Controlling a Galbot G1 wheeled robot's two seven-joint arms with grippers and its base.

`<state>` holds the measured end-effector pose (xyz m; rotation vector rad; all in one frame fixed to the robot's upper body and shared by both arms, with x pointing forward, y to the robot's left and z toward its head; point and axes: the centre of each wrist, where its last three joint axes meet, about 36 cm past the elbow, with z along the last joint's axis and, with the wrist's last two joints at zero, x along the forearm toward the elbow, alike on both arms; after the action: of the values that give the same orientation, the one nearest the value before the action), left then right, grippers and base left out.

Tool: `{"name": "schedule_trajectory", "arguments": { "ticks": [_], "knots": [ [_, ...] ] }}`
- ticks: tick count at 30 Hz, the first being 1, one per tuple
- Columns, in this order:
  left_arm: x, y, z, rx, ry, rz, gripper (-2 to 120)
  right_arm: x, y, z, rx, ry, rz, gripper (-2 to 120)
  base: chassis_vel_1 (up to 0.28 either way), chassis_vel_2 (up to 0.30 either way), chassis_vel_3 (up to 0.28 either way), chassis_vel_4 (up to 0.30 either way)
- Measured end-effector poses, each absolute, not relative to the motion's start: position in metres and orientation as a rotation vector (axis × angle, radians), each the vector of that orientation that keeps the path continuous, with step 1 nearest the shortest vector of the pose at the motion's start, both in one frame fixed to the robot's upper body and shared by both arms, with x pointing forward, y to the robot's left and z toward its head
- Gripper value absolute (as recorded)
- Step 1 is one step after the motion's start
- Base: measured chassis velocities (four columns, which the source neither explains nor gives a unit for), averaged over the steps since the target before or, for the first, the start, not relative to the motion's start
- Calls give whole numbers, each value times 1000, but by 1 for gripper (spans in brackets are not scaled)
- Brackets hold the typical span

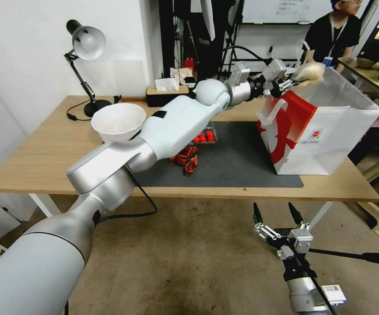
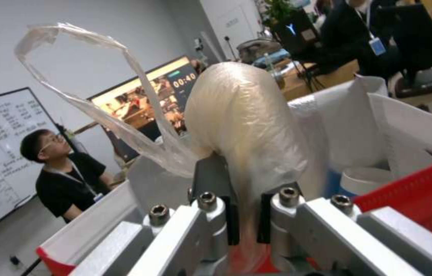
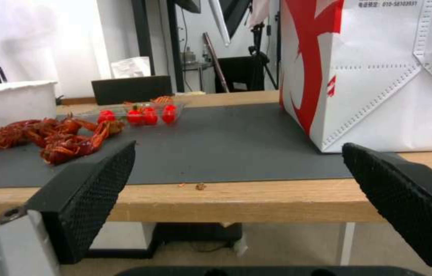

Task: Pick up the trash from the table and place it into the takeout bag.

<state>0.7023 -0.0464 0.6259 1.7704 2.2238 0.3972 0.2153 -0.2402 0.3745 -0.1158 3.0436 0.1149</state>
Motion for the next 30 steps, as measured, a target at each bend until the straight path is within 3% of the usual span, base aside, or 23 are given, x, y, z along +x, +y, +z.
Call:
{"name": "schedule_trajectory", "arguments": {
  "ticks": [7, 14, 16, 19, 28, 30],
  "knots": [
    [700, -49, 628, 1771, 2201, 438, 5, 214, -241, 373, -115, 3046, 117, 100, 0, 0, 0, 0],
    [700, -50, 640, 1751, 2190, 445, 33, 214, -241, 373, -118, 3044, 118, 100, 0, 0, 0, 0],
    [700, -50, 641, 1748, 2190, 444, 35, 214, -240, 373, -118, 3043, 118, 100, 0, 0, 0, 0],
    [701, -50, 644, 1737, 2192, 440, 52, 215, -240, 374, -120, 3041, 120, 100, 0, 0, 0, 0],
    [702, -49, 651, 1714, 2197, 434, 78, 216, -239, 374, -121, 3041, 122, 100, 0, 0, 0, 0],
    [702, -48, 651, 1707, 2201, 433, 90, 216, -239, 373, -121, 3043, 122, 100, 0, 0, 0, 0]
  ]
}}
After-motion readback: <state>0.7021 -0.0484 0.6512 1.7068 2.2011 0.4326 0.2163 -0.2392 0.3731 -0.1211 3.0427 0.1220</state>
